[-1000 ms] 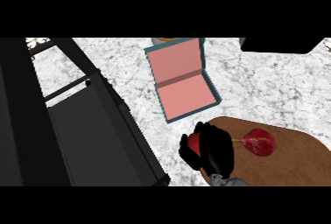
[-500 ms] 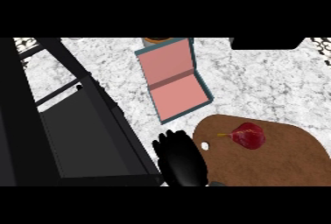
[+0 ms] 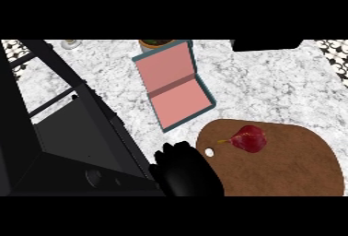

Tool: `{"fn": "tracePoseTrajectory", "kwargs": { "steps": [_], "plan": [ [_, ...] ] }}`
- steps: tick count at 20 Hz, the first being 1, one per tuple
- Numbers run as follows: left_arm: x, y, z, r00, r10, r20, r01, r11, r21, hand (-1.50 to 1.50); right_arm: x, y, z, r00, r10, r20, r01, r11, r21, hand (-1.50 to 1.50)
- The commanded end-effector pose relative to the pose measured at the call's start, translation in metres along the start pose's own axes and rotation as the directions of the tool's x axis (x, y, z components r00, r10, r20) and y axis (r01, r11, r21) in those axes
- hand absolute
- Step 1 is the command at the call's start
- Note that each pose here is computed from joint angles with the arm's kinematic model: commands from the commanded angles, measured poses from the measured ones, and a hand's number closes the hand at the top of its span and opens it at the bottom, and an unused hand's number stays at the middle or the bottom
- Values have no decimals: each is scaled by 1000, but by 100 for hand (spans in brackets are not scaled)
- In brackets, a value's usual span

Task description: Pick the tomato from the cutting board and place it in the cardboard box

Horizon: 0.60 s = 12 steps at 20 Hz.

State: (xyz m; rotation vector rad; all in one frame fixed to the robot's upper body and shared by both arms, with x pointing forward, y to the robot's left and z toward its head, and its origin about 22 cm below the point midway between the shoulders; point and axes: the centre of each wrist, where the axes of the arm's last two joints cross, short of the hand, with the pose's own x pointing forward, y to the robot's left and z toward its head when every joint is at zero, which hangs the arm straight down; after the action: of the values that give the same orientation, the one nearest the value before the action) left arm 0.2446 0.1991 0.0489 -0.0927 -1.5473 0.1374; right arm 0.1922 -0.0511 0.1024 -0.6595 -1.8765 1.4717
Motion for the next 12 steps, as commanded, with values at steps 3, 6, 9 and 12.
{"fn": "tracePoseTrajectory", "kwargs": {
  "steps": [3, 6, 9, 12],
  "plan": [
    [1, 20, -6, 944, -323, 66, 330, 924, -194, 0, 13, -55, 9, 989, -128, 79, 140, 976, -168, 150],
    [3, 23, -6, 944, -326, 59, 331, 924, -193, 0, 15, -62, 14, 982, -181, 46, 186, 966, -180, 150],
    [4, 22, -5, 943, -326, 61, 332, 923, -194, 0, 7, -81, 20, 982, -188, -6, 181, 955, -233, 150],
    [7, 16, -9, 937, -338, 92, 350, 917, -194, 0, 2, -89, 17, 983, -181, -42, 166, 956, -240, 150]
  ]
}}
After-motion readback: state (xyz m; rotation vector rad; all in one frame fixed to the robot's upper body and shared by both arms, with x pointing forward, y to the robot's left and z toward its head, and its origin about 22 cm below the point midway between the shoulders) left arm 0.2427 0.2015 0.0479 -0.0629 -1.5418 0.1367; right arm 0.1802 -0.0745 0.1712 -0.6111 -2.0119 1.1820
